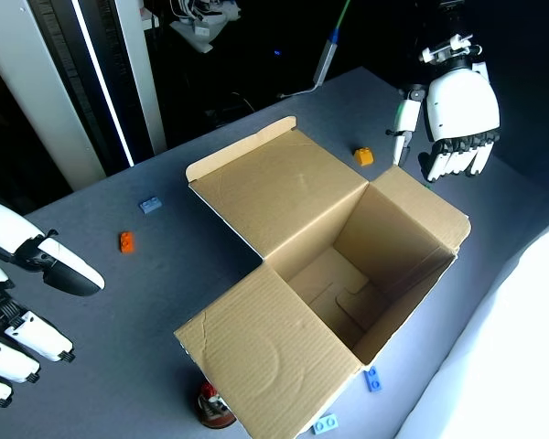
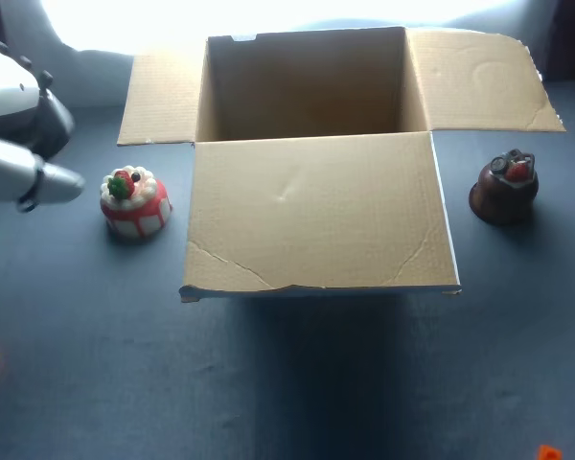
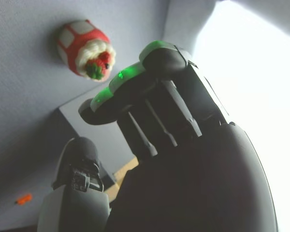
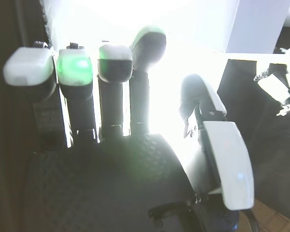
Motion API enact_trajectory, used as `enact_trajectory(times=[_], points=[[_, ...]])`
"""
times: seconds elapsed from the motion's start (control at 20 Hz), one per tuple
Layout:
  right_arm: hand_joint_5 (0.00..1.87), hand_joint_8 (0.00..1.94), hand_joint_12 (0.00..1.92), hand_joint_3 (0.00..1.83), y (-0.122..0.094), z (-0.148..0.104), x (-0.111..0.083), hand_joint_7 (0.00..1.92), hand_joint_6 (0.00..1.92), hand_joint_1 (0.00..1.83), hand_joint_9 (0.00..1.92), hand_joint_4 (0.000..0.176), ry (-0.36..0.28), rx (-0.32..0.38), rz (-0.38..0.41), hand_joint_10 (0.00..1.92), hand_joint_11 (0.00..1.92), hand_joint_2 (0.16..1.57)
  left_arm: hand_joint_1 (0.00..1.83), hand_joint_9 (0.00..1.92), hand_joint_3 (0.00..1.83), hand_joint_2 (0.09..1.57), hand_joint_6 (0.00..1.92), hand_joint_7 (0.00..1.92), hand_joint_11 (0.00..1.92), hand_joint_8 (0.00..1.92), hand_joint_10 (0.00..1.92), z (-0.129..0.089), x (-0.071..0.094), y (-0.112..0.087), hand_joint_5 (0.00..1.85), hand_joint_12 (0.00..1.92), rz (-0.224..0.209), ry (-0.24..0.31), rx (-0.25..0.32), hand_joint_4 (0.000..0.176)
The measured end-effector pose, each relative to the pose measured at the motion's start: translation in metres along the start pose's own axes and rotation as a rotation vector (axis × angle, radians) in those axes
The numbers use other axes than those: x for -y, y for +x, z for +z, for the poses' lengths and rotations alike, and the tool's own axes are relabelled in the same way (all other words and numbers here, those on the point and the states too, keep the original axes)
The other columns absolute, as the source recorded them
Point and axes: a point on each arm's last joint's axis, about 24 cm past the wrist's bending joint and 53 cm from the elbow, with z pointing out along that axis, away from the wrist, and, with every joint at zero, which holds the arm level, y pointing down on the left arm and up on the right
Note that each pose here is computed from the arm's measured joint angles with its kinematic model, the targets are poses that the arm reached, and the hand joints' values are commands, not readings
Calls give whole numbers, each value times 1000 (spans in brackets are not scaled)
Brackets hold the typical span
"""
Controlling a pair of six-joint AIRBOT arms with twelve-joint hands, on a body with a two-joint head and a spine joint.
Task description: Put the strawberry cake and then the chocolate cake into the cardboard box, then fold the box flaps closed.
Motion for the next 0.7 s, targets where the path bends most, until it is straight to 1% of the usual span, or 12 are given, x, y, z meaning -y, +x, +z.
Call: enact_trajectory(times=[0.05, 0.1, 0.2, 0.25, 0.3, 0.4, 0.45, 0.5, 0.55, 0.6, 0.65, 0.7], points=[[115, 6, 639, 11, 0, 0, 0, 138, 77, 99, 39, 0, 1, -1, 1, 187, 0, 1220, 252, 342, 6, 1243, 0, 313, 145, 0, 0, 0, -2, -1, 240, 583, 3, -4, 1, 31], [134, 5, 703, 3, -1, 0, 0, 150, 64, 81, 51, 0, -1, 5, 0, 189, 0, 1213, 290, 320, 2, 1239, 0, 272, 139, 0, 0, 0, -4, -1, 231, 582, 9, -9, 2, 23], [161, 6, 719, 4, -3, 0, -1, 157, 68, 82, 52, 0, -3, 13, -1, 188, 0, 1217, 291, 329, 2, 1242, 3, 290, 140, 8, 4, -1, -10, 0, 227, 593, 15, -20, -3, 14], [136, 0, 720, 0, -2, 0, 0, 134, 56, 79, 50, 0, 0, 8, 0, 187, 0, 1209, 242, 328, 5, 1251, 5, 296, 134, 8, 3, -2, -14, 0, 236, 598, 26, -24, -8, 16], [127, 2, 721, 0, -2, 0, 0, 133, 51, 77, 52, 0, 0, 7, -1, 188, 0, 1209, 232, 320, 4, 1250, 6, 289, 123, 4, 0, -2, -16, 0, 240, 596, 34, -27, -9, 22], [120, 4, 717, 0, -2, 0, 0, 140, 45, 61, 45, 0, -1, 8, -1, 187, 0, 1209, 227, 293, 1, 1245, 0, 267, 79, 0, 0, -2, -17, 0, 198, 635, 39, -29, -10, 26], [126, 4, 715, 4, -2, 0, 0, 141, 47, 58, 47, 0, 0, 7, 2, 189, 0, 1217, 200, 278, 1, 1242, 0, 261, 66, 0, 0, 0, -16, 0, 178, 644, 34, -24, -13, 18], [128, 5, 713, 4, 0, -1, 2, 143, 46, 45, 47, 0, 4, 3, 0, 189, 0, 1218, 197, 266, 0, 1235, 2, 251, 63, 0, 0, 3, -15, 0, 181, 647, 24, -21, -12, 16], [138, 2, 648, 2, 1, -1, 2, 142, 41, 38, 38, 0, 5, 0, 4, 189, 0, 1219, 199, 244, 0, 1231, 0, 221, 49, 0, 0, 5, -14, 0, 175, 643, 13, -18, -10, 19], [186, 6, 636, 0, 1, -1, 4, 153, 57, 56, 49, 0, 12, -2, 15, 193, 0, 1192, 211, 196, 0, 1189, 0, 176, 9, 0, 0, 10, -11, 0, 163, 633, -2, -11, -9, 24], [184, 2, 609, 0, 0, -1, 5, 145, 45, 43, 52, 0, 19, 2, 27, 185, 0, 1184, 233, 190, 0, 1145, 0, 167, 1, 0, 1, 13, -8, 1, 162, 649, -4, -6, -10, 29], [158, 0, 525, 0, -1, -1, 8, 134, 26, 69, 47, 0, 30, 10, 44, 171, 0, 1172, 265, 143, 0, 1085, 0, 140, 0, 0, 0, 17, -2, 2, 136, 562, -14, 5, -12, 26]])
